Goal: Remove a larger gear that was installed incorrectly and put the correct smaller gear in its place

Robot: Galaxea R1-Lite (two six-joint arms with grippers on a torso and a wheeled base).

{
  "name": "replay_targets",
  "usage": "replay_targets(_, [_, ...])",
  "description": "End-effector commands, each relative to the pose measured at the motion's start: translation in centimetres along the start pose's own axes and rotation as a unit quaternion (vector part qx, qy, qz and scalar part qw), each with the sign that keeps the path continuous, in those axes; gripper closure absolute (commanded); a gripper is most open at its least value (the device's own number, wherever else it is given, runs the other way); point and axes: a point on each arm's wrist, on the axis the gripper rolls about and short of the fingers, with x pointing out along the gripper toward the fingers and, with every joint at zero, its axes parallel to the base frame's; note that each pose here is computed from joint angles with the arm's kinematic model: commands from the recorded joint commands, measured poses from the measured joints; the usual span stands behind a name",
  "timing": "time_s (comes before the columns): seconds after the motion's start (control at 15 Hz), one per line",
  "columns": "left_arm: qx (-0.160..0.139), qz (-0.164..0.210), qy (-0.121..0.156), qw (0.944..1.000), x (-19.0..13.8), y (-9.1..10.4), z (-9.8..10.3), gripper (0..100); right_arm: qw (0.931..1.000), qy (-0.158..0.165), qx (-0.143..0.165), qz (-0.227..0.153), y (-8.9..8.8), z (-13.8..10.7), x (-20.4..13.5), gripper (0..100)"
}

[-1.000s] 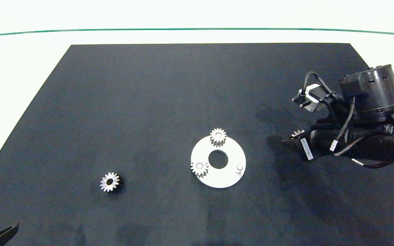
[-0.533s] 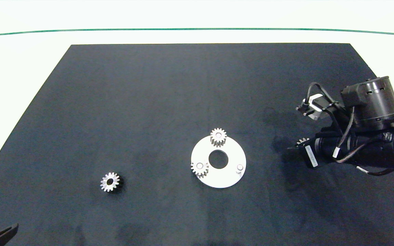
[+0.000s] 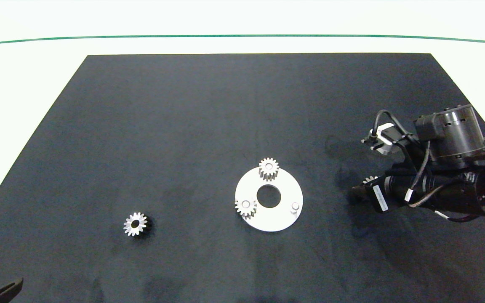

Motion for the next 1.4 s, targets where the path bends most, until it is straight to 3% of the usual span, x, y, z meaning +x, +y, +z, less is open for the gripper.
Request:
replay_targets(0.07, [0.001, 0.000, 0.001, 1.0000, 0.0, 0.0, -0.1, 0, 1.0000, 0.007, 0.000, 0.000, -0.1, -0.3, 0.2, 0])
replay_targets(0.27, [0.004, -0.003, -0.001, 1.0000, -0.1, 0.0, -0.2, 0, 0.9999, -0.009, 0.006, -0.005, -0.7, -0.2, -1.1, 0])
replay_targets(0.53, [0.041, -0.010, -0.001, 0.9991, 0.0, -0.1, -0.1, 0, 0.9982, -0.053, 0.020, -0.019, -2.2, -0.5, -5.7, 0])
replay_targets(0.67, [0.064, -0.034, 0.001, 0.9974, 0.2, -0.2, -0.1, 0, 0.9972, -0.065, 0.027, -0.027, -2.8, -1.6, -8.2, 0])
replay_targets(0.8, [0.084, -0.083, 0.005, 0.9930, 0.9, -0.6, 0.1, 0, 0.9959, -0.076, 0.036, -0.034, -3.5, -2.8, -10.7, 0])
replay_targets(1.0, [0.107, -0.158, 0.007, 0.9815, 2.8, -1.7, 0.1, 0, 0.9948, -0.081, 0.047, -0.038, -4.3, -4.8, -14.5, 0])
replay_targets(1.2, [0.122, -0.186, 0.028, 0.9746, 5.0, -2.7, -0.2, 0, 0.9920, -0.106, 0.052, -0.043, -4.3, -6.5, -17.9, 0])
replay_targets(1.4, [0.118, -0.184, 0.036, 0.9751, 7.7, -3.5, 0.6, 0, 0.9903, -0.113, 0.060, -0.054, -4.5, -7.1, -18.8, 0])
